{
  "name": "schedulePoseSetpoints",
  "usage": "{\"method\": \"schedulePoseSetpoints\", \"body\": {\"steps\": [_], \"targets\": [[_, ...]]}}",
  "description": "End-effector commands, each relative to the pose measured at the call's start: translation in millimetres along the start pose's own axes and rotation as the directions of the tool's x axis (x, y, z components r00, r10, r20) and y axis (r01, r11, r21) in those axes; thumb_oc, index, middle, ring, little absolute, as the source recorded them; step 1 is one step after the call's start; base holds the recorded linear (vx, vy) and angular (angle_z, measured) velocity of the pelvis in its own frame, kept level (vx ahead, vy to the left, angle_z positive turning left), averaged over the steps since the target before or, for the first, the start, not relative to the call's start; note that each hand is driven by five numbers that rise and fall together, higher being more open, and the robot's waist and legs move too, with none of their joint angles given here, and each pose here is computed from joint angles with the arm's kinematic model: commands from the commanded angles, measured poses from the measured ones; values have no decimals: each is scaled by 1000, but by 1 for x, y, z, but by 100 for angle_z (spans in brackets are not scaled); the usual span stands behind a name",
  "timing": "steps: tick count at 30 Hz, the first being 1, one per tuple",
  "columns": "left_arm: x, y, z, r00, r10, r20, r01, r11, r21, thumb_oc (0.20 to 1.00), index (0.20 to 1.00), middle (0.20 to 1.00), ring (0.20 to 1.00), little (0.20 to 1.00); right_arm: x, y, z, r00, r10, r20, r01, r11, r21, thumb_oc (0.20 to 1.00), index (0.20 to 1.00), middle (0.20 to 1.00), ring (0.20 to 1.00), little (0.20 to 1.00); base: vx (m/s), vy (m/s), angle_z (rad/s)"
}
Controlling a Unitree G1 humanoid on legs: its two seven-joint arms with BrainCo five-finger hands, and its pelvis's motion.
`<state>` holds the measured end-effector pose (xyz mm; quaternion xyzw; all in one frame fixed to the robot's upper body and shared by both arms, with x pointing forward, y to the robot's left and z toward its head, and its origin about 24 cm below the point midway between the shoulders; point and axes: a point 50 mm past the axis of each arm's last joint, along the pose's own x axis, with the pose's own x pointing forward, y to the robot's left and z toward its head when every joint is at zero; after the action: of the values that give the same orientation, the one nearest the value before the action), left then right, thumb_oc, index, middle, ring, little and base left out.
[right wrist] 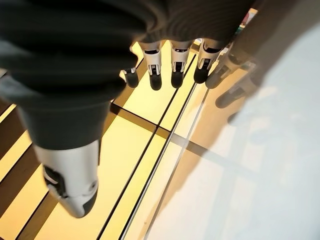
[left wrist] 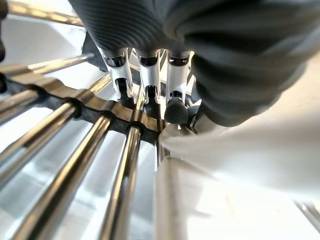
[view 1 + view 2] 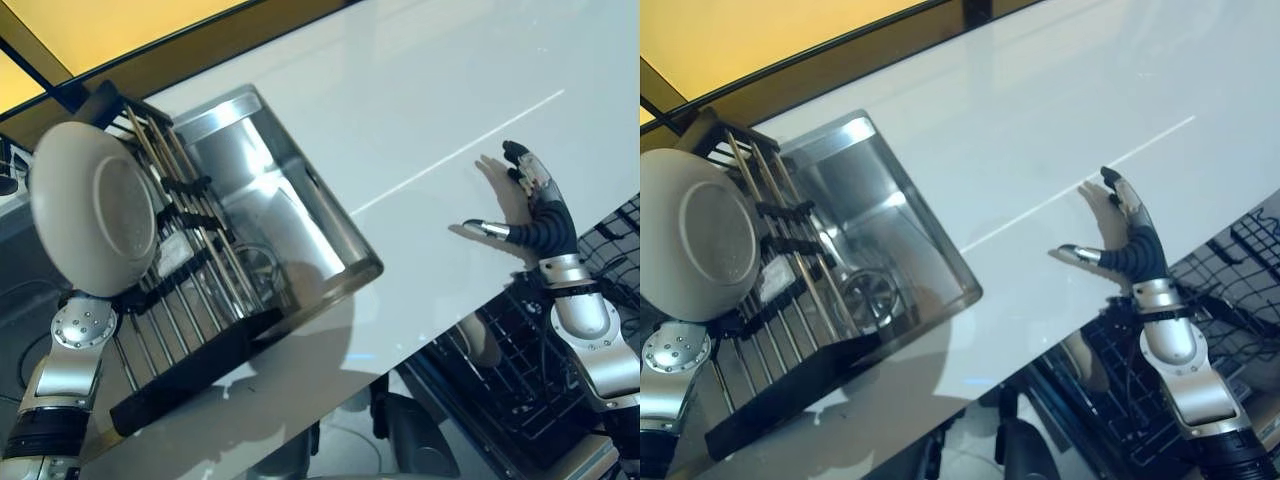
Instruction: Pick up plates and place into dishwasher.
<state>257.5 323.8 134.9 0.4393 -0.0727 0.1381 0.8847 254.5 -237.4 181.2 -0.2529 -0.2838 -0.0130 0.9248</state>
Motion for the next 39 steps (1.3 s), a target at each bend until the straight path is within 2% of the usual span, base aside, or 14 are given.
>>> {"method": "schedulePoseSetpoints", "body": {"steps": [1,7,25,26,28,29,30,39], "targets": [[-14,12,-3,998,-55,40,39,943,331,200,200,200,200,200,-10,12,-16,994,61,-92,-58,998,37,1000,1000,1000,1000,1000,-24,13,-5],[-12,15,-7,997,-65,36,43,903,428,209,209,209,209,209,-9,7,-17,994,55,-91,-54,998,21,1000,1000,1000,1000,1000,-3,2,-1],[-9,15,-3,993,-75,92,3,792,610,341,341,341,341,341,-10,-1,-16,996,32,-78,-33,999,-6,1000,1000,1000,1000,1000,-7,2,-1],[-9,17,-3,993,-67,99,-11,775,632,366,366,366,366,366,-9,-2,-15,996,31,-78,-32,999,-7,1000,1000,1000,1000,1000,-7,6,3],[-8,21,-4,993,-43,113,-47,722,690,470,470,470,470,470,-9,-2,-15,996,33,-77,-33,999,-9,1000,1000,1000,1000,1000,0,0,0],[-7,25,-5,992,-19,121,-74,702,708,639,639,639,639,639,-8,-1,-16,996,35,-77,-36,999,-10,1000,1000,1000,1000,1000,0,0,0],[-7,27,-5,993,-9,121,-81,695,714,1000,1000,1000,1000,1000,-8,-1,-16,996,35,-77,-36,999,-11,1000,1000,1000,1000,1000,0,0,0],[-13,35,-14,986,111,125,-167,670,723,1000,1000,1000,1000,1000,-14,0,-19,995,21,-94,-21,1000,-6,1000,1000,1000,1000,1000,0,0,0]]}}
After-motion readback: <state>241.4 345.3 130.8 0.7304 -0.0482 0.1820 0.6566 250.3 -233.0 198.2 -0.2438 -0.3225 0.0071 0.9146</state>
